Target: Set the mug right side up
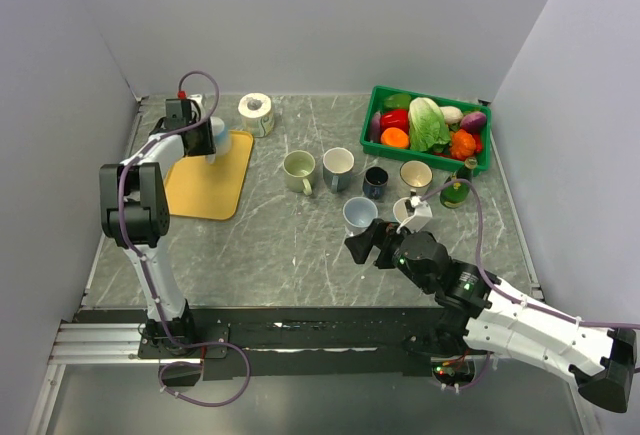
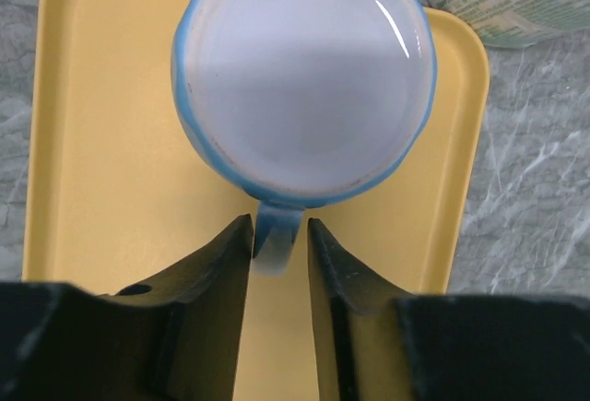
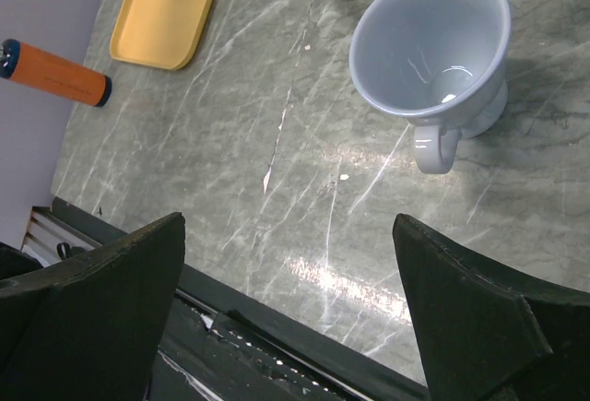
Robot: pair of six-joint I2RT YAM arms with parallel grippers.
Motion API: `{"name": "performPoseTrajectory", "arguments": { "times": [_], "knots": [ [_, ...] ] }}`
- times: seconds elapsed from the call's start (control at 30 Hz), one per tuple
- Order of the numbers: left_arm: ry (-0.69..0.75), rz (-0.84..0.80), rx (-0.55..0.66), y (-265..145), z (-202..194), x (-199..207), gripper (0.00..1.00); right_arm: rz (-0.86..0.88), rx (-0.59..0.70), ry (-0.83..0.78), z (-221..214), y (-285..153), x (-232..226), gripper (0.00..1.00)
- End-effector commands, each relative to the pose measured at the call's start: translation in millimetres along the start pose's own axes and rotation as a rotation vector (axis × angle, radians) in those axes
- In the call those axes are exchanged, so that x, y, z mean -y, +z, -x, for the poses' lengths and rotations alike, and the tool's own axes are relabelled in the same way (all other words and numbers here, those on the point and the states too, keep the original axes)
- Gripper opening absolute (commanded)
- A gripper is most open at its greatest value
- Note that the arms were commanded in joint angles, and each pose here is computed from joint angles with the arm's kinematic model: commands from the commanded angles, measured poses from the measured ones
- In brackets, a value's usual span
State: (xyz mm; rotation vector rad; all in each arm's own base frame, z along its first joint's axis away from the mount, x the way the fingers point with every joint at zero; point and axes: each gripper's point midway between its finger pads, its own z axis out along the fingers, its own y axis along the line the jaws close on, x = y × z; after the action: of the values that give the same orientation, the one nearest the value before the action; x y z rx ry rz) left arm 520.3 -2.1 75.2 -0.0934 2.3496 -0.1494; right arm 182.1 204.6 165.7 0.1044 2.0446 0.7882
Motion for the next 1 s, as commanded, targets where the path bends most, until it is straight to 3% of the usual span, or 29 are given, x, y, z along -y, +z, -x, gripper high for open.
{"name": "performPoseTrajectory", "arguments": {
  "times": [0.0,0.1,0.13,0.2,0.37,0.53,0.63,0.77,0.97],
  "knots": [
    [0.019,0.009,0.063,-5,24,8,0.32,0.024,0.032,0.025,9,-3,-7,1.00],
    [0.015,0.020,0.067,-4,24,8,0.22,0.024,0.029,0.029,8,-2,-6,0.99],
    [0.015,0.028,0.069,-5,26,7,0.12,0.022,0.030,0.031,8,-2,-6,0.99],
    [0.003,0.046,0.061,-4,25,5,0.01,0.023,0.032,0.033,7,-3,-5,0.99],
    [-0.062,0.076,0.015,-17,37,9,0.01,0.030,0.031,0.036,8,-5,-6,0.99],
    [-0.086,0.020,0.098,-52,56,47,0.01,0.061,0.045,0.042,16,-11,-13,1.00],
    [-0.173,-0.033,0.144,-82,63,65,0.01,0.086,0.044,0.052,19,-15,-19,1.00],
    [-0.287,-0.235,0.260,-139,85,113,0.01,0.112,0.038,0.062,21,-18,-26,1.00],
    [-0.276,-0.543,0.413,-250,105,201,0.01,0.152,0.029,0.066,28,-23,-40,1.00]
  ]
}}
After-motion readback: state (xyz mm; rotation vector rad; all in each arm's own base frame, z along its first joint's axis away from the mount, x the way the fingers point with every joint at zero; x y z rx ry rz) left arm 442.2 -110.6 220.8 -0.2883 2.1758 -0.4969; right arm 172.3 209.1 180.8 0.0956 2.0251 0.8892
